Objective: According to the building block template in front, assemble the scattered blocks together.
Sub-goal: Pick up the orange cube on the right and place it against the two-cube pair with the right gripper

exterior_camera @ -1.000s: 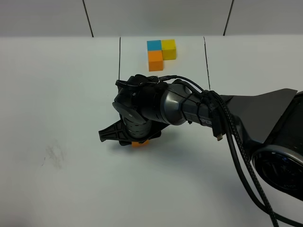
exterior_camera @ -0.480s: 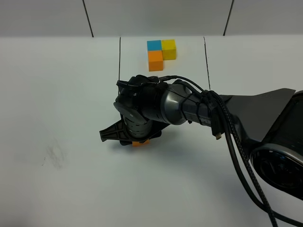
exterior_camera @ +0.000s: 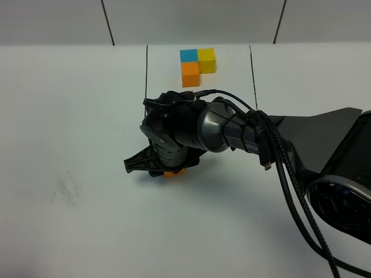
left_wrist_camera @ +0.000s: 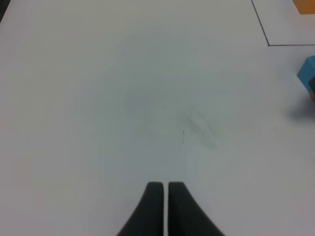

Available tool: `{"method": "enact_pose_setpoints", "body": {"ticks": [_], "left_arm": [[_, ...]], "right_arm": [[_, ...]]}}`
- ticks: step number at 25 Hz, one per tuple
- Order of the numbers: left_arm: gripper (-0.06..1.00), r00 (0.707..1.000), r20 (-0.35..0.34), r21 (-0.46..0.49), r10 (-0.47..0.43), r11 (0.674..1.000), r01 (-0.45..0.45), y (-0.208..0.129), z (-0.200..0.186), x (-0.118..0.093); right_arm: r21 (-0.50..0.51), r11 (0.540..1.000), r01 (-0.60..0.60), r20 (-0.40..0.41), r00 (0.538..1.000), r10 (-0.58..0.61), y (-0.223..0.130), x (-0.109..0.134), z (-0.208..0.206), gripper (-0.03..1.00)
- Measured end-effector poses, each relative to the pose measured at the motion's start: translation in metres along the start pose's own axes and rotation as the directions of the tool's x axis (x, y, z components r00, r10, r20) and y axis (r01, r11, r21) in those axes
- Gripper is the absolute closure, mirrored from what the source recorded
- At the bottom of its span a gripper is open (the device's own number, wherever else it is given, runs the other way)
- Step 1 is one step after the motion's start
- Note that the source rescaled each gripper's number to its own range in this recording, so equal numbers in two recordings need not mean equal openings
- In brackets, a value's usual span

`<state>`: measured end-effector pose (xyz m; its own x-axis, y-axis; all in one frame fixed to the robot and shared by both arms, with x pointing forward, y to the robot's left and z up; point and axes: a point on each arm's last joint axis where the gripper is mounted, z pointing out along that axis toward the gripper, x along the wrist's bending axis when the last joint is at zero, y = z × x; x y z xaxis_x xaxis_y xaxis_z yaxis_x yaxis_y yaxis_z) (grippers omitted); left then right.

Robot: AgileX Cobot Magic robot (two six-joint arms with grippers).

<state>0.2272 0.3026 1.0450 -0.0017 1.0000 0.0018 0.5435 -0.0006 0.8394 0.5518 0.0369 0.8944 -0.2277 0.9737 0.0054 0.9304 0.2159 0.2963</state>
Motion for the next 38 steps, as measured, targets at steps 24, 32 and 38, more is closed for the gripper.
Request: {"method": "enact_pose_setpoints", "body": {"ticks": [24,32,38], "left_arm": [[0.94,1.000,-0.016,0.000,0.007,1.000,-0.007,0.0000,0.0000,0.0015],[0.94,1.000,-0.023,0.002,0.008,1.000,-0.008,-0.0001,-0.0001,0.0021],[0.94,1.000,-0.024,0.002,0.010,1.000,-0.010,-0.0001,-0.0001,0.0022]], "right_arm": [[-0.004,1.000,0.008,-0.003,1.000,-0.008,0.0006,0.0000,0.0001,0.43],[-0.004,1.000,0.009,-0.003,1.000,-0.009,0.0006,-0.0001,0.0001,0.40],[-0.004,1.000,0.012,-0.003,1.000,-0.012,0.0006,-0.0001,0.0001,0.13]]}}
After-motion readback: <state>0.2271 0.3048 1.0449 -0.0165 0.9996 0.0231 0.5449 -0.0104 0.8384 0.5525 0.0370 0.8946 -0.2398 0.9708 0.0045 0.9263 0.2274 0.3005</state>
